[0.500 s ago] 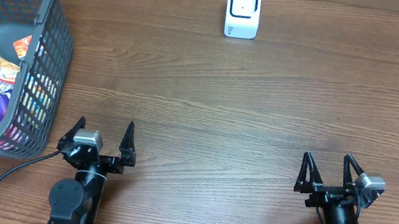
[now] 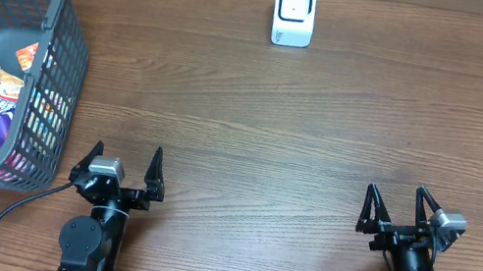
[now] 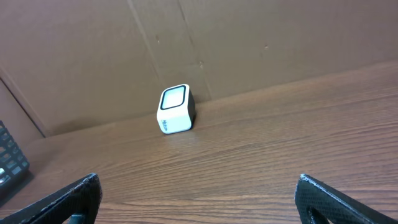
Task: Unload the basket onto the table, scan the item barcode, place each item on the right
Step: 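Move the left gripper toward the grey basket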
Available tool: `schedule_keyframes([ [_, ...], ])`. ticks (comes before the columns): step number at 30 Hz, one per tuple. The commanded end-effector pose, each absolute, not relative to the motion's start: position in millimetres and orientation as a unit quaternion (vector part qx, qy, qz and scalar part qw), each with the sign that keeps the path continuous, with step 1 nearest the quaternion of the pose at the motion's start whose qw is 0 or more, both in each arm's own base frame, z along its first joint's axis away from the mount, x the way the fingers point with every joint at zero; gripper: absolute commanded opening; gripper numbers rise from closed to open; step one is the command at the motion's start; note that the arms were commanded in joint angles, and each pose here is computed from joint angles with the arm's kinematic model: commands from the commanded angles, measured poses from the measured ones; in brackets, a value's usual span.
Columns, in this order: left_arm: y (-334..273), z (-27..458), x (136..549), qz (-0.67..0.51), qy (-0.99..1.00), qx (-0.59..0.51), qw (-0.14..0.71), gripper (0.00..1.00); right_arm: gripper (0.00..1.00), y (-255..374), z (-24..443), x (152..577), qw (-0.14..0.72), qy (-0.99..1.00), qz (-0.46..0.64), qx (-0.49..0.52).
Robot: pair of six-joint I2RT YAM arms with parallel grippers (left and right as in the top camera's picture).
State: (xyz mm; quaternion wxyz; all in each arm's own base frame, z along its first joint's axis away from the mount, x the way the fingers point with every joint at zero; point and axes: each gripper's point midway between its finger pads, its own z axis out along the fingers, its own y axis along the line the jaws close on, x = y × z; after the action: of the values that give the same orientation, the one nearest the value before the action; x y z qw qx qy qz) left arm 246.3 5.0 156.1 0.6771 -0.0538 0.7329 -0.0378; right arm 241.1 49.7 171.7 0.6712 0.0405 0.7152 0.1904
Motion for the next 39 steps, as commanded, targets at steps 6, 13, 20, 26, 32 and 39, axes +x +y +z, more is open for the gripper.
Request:
schedule_keyframes([
  [6,9.6,155.6,246.0,-0.025,0.732,-0.057,0.679,1.0,1.0,49.0,170.0,241.6,0.673,0.714,0.189,0.042],
  [13,9.7,155.6,246.0,-0.025,0.732,-0.057,0.679,1.0,1.0,49.0,170.0,241.6,0.673,0.714,0.189,0.042],
  [20,9.7,155.6,246.0,-0.025,0.732,-0.057,0.679,1.0,1.0,49.0,170.0,241.6,0.673,0.714,0.189,0.042],
  [26,9.6,155.6,246.0,-0.025,0.732,-0.057,0.679,1.0,1.0,49.0,170.0,241.6,0.673,0.714,0.189,0.042],
  [32,9.6,155.6,246.0,-0.025,0.732,-0.057,0.679,1.0,1.0,49.0,170.0,241.6,0.673,0.714,0.189,0.042],
  [39,10.0,159.2,246.2,-0.027,0.727,-0.06,0.684,1.0,1.0,49.0,170.0,241.6,0.673,0.714,0.189,0.042],
])
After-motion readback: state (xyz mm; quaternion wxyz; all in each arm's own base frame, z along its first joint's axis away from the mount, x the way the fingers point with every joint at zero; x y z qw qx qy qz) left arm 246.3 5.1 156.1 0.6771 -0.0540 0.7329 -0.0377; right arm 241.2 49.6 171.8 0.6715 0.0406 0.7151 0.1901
